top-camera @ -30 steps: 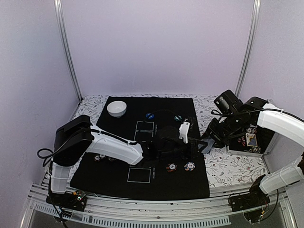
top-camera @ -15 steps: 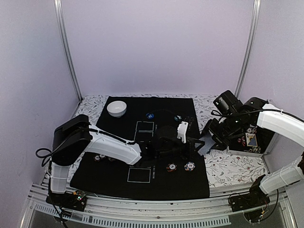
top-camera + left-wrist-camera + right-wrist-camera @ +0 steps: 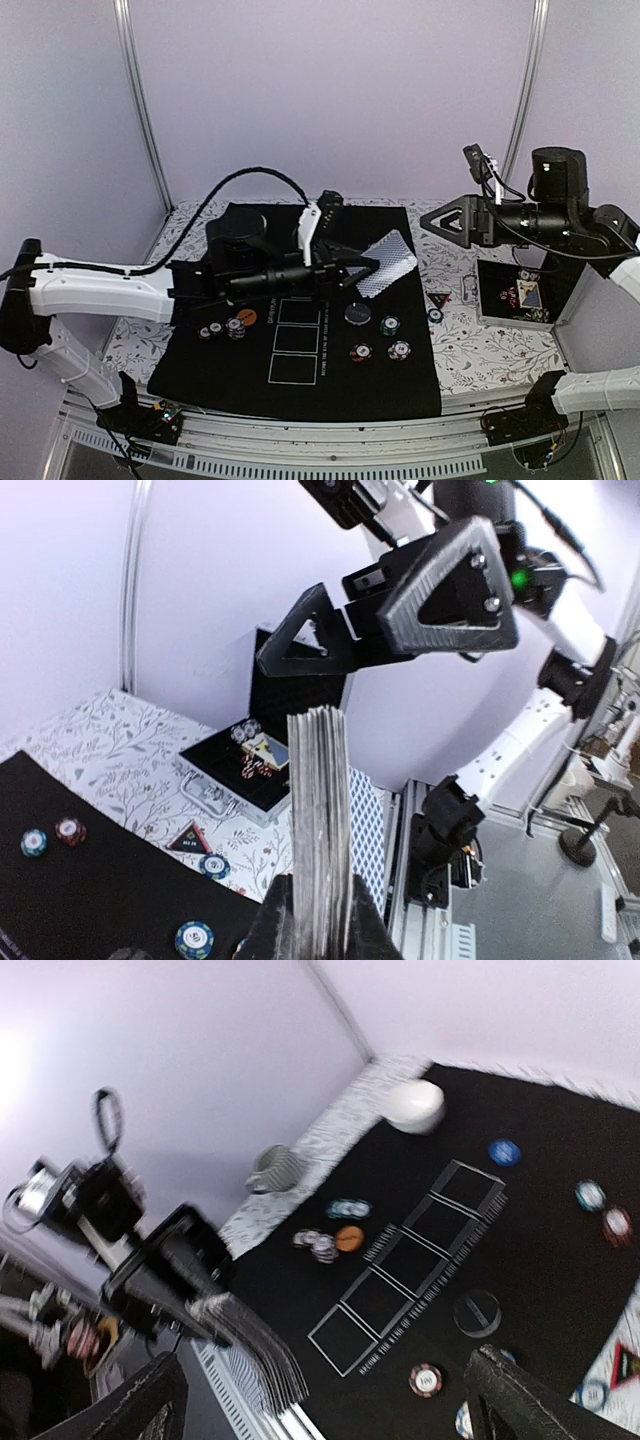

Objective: Distribute texas hold em gaming equipment
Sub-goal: Pass from the left arm to the right

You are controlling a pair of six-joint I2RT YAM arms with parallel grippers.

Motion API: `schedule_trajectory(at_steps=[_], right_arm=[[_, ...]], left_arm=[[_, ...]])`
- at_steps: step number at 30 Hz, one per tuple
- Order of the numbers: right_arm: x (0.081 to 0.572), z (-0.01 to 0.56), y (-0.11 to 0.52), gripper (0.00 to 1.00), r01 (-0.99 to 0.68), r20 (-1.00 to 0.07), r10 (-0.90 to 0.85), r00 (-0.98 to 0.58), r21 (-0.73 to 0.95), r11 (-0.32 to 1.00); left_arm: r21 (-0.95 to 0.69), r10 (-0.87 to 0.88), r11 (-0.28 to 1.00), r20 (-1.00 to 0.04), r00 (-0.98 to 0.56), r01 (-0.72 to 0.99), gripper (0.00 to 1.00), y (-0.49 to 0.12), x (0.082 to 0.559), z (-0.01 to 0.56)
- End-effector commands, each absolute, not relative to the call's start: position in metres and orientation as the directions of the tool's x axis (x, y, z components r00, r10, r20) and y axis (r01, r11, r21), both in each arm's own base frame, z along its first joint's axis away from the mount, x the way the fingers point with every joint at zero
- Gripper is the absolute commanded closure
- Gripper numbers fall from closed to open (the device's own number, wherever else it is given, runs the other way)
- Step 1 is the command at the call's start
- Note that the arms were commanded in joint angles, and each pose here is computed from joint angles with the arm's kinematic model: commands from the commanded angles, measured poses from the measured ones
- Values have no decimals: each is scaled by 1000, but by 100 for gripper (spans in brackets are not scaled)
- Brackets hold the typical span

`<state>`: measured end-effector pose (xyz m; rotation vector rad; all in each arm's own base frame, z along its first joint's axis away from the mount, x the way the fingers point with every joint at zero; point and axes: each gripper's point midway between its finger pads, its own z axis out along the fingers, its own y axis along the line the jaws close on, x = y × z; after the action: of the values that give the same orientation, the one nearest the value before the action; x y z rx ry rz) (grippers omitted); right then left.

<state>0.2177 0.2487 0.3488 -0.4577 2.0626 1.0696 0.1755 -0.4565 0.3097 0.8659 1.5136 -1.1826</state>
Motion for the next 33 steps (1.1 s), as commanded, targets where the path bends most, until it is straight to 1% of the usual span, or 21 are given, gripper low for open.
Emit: schedule_trajectory(at_steps=[1, 3, 4, 6, 8, 13, 15, 17, 20, 22, 23, 26, 28, 30, 33], right_arm=[[154, 396, 278, 1, -958, -960, -79, -267, 255, 134], [144, 404, 285, 1, -977, -976, -52, -213, 211, 32], [143, 402, 290, 1, -978, -976, -48, -210, 211, -7], [145, 397, 305, 0, -972, -971, -65, -230, 233, -40], [145, 393, 320, 0, -973, -971, -105, -217, 224, -57], [124, 377, 347, 1, -966, -969, -181, -167, 198, -167], [125, 376, 358, 7, -972, -966, -206, -155, 187, -145], [133, 363, 363, 17, -975, -955, -247, -163, 194, -106], [136, 359, 365, 39, -975, -950, -261, -169, 200, -96], [136, 361, 365, 52, -976, -952, -257, -168, 198, -93], [138, 360, 365, 53, -976, -950, -259, -173, 200, -84], [142, 349, 367, 45, -973, -937, -288, -198, 223, -58], [143, 342, 369, 45, -969, -928, -306, -212, 240, -55], [143, 338, 370, 50, -966, -923, -314, -221, 252, -59], [144, 336, 371, 61, -965, -920, -318, -227, 257, -56]], left_arm=[[-129, 26, 152, -991, -134, 980, 100, -426, 139, 328], [-122, 34, 179, -991, -130, 976, 100, -415, 138, 335], [-121, 38, 197, -991, -131, 973, 100, -411, 139, 338], [-118, 45, 211, -991, -130, 970, 100, -405, 139, 340], [-113, 51, 211, -991, -126, 971, 100, -402, 137, 340], [-102, 69, 223, -990, -120, 970, 100, -399, 137, 341], [-94, 82, 224, -990, -115, 970, 100, -398, 137, 341], [-87, 80, 214, -991, -106, 973, 100, -398, 135, 343], [-83, 83, 196, -991, -101, 977, 100, -397, 131, 343], [-84, 87, 188, -991, -102, 979, 100, -398, 130, 342], [-84, 86, 187, -991, -102, 979, 100, -397, 130, 342], [-83, 80, 186, -992, -99, 979, 100, -397, 129, 344], [-81, 72, 179, -993, -96, 980, 100, -396, 128, 346], [-82, 68, 170, -993, -95, 982, 100, -396, 126, 347], [-81, 65, 161, -994, -92, 984, 100, -395, 124, 349]])
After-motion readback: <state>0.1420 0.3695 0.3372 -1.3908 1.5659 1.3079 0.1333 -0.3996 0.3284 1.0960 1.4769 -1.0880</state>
